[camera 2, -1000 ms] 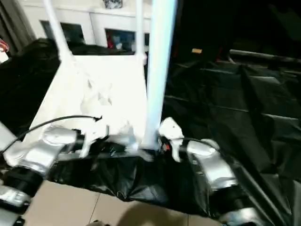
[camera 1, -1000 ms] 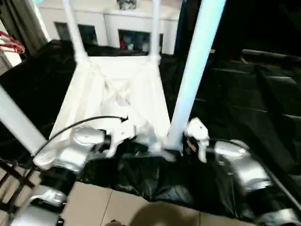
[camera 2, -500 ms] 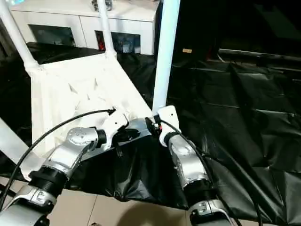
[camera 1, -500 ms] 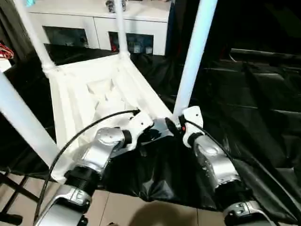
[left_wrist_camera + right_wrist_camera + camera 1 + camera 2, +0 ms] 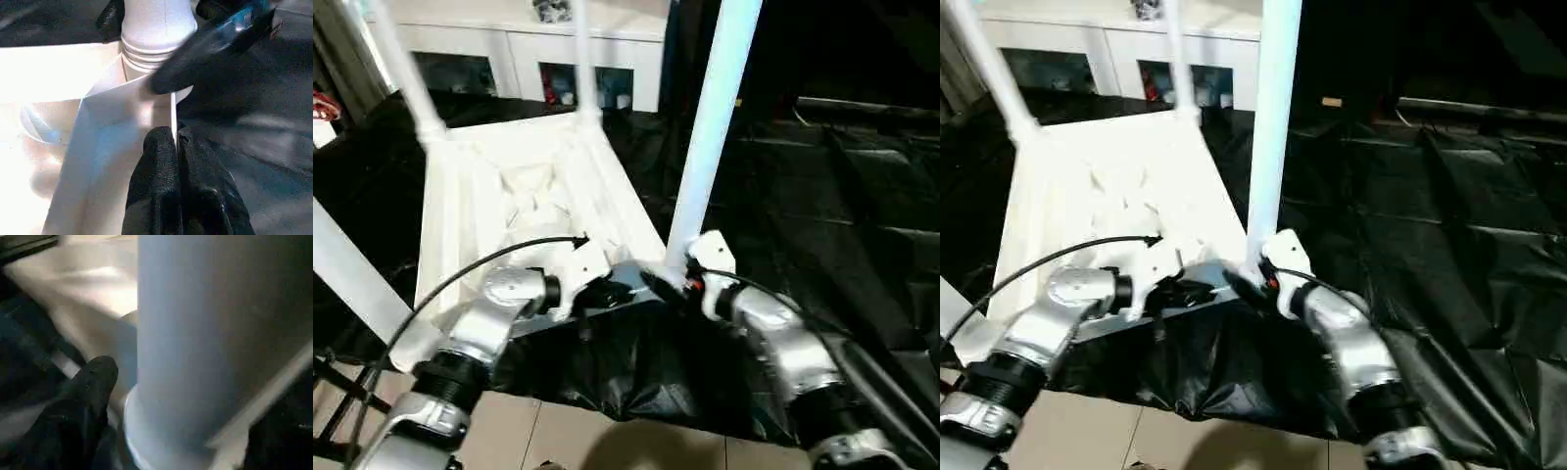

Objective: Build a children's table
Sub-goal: Rotate leg to tighten

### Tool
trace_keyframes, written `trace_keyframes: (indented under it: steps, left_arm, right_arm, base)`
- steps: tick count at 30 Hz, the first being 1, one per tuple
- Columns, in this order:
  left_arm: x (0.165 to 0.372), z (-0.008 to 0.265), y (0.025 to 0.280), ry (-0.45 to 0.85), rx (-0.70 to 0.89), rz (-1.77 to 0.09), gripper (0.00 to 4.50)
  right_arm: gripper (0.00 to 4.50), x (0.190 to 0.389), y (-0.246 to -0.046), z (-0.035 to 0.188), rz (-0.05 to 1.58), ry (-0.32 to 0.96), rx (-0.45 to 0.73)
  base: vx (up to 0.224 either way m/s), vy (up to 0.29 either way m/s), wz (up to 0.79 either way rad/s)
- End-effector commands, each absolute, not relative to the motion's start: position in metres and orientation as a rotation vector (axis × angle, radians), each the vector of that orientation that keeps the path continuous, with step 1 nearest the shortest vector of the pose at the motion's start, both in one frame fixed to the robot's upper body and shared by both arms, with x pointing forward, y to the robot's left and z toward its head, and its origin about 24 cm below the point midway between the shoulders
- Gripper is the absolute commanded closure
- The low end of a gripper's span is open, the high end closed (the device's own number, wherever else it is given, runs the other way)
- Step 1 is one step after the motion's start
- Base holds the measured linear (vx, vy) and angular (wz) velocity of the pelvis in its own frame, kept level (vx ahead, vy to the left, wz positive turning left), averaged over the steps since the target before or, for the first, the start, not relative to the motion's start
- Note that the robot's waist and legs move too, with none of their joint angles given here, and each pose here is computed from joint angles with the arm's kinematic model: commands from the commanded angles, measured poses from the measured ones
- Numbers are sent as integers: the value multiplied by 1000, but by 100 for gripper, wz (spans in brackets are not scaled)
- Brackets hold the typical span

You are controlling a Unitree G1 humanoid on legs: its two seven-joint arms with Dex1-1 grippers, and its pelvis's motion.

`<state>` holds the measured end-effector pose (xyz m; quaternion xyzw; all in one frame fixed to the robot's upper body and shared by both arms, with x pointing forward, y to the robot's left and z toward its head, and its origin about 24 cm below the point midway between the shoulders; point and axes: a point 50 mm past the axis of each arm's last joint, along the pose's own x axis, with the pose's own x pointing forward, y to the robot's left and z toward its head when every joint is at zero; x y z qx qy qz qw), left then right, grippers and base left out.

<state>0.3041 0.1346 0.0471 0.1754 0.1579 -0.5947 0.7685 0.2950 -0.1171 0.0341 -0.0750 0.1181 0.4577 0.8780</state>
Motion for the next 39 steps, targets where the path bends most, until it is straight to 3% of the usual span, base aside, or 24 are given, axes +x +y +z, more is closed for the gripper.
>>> trace_keyframes:
  steps: [1,3,6,12,18,21,23,26,30,34,36,39]
  left_arm:
    - [304,53,131,313,374,-1355,450]
    - [302,55,134,324,356,-1407,450]
    - [299,55,135,329,343,-1444,450]
    - [295,52,137,355,350,-1485,450]
    - [297,52,137,350,356,-1456,450]
    - [300,52,137,343,364,-1395,450]
    - [310,50,136,343,360,-1211,450]
    - [312,47,129,344,357,-1138,450]
    - [313,44,114,344,325,-1052,450]
    - [310,41,85,331,297,-1036,450]
    - [309,43,75,314,280,-1059,450]
    - [309,45,73,305,276,-1068,450]
  right_arm:
    - [70,288,-110,37,1073,248,-140]
    - [95,283,-113,38,1156,259,-161]
    - [106,281,-114,39,1192,261,-183]
    - [169,277,-113,41,1237,266,-176]
    - [180,273,-111,37,1254,283,-165]
    - [180,276,-110,33,1188,284,-169]
    - [181,290,-104,27,945,267,-162]
    - [181,297,-96,22,805,275,-130]
    - [182,300,-81,18,685,285,-55]
    - [182,304,-62,12,583,303,-80]
    - [182,304,-54,15,612,279,-94]
    - [112,306,-57,19,608,263,-54]
  base:
    - [0,0,0]
    - [0,0,0]
    - [0,0,0]
    - [0,0,0]
    - [0,0,0]
    - [0,0,0]
    - [0,0,0]
    - [0,0,0]
    - [0,0,0]
    - [0,0,0]
    - [0,0,0]
    - [0,0,0]
